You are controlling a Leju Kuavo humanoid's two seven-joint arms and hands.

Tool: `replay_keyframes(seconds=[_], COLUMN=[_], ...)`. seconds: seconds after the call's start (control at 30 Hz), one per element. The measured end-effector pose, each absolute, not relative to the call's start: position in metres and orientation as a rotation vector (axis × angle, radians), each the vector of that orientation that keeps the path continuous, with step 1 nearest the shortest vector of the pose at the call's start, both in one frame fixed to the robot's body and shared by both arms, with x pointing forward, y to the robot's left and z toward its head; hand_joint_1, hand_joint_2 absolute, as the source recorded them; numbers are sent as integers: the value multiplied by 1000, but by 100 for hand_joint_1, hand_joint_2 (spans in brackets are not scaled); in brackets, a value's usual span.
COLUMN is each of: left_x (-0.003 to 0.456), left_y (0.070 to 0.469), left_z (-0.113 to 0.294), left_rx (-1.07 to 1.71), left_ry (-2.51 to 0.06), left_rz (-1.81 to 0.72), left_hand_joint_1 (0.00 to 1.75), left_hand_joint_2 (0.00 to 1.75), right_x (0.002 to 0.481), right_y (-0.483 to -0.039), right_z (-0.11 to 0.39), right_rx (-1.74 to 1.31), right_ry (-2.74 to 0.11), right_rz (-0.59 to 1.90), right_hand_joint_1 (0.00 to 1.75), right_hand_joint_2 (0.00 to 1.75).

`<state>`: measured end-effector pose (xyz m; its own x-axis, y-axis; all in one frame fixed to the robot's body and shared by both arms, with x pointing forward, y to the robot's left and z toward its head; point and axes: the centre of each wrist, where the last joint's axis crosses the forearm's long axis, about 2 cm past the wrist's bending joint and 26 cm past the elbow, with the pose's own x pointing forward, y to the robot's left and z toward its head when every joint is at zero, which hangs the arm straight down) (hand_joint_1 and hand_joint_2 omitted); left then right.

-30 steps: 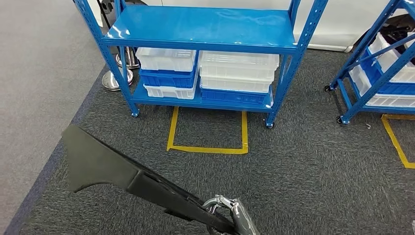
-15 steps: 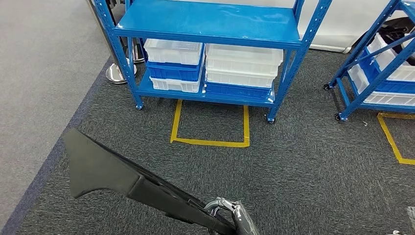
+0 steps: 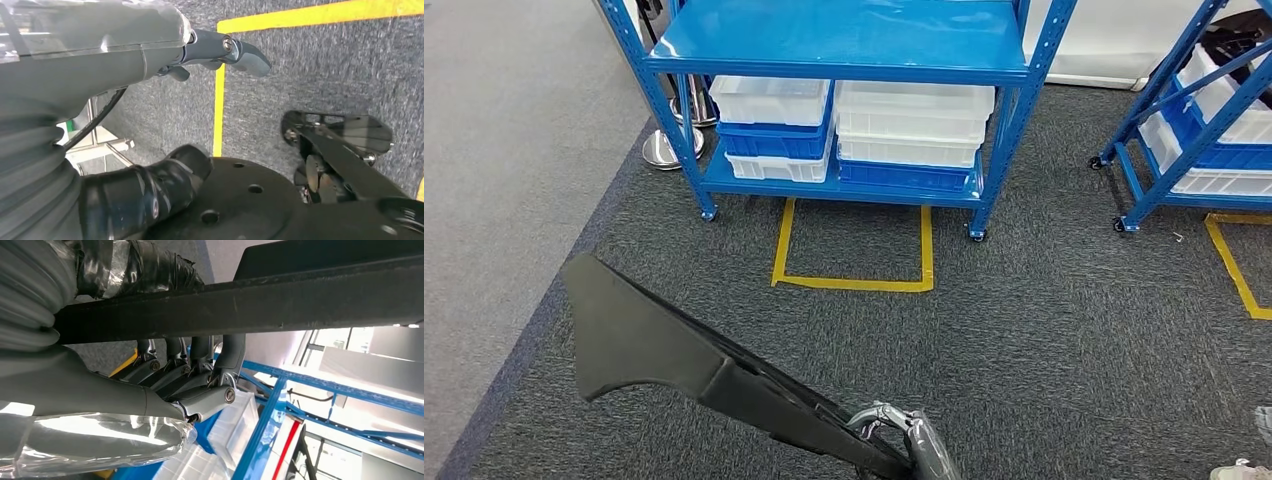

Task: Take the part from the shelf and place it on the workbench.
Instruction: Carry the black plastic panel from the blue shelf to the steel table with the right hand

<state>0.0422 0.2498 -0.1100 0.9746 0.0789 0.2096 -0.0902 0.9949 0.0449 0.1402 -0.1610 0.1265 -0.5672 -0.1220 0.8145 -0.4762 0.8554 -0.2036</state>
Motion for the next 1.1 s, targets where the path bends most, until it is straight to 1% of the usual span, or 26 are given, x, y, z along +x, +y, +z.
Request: replay_keyframes(seconds=[1.1], left_x=[42], left_y=[250], left_z=[-110], left_rx=[70], left_ry=[-196], left_rz=[97], left_hand_joint_1=[0], left_hand_joint_2=[175], right_x=[131], right_y=[-162], right_z=[124], right_rx=[379], right_ry=[-2171], right_rz=[523], right_hand_joint_1=[175], right_hand_joint_2=[175])
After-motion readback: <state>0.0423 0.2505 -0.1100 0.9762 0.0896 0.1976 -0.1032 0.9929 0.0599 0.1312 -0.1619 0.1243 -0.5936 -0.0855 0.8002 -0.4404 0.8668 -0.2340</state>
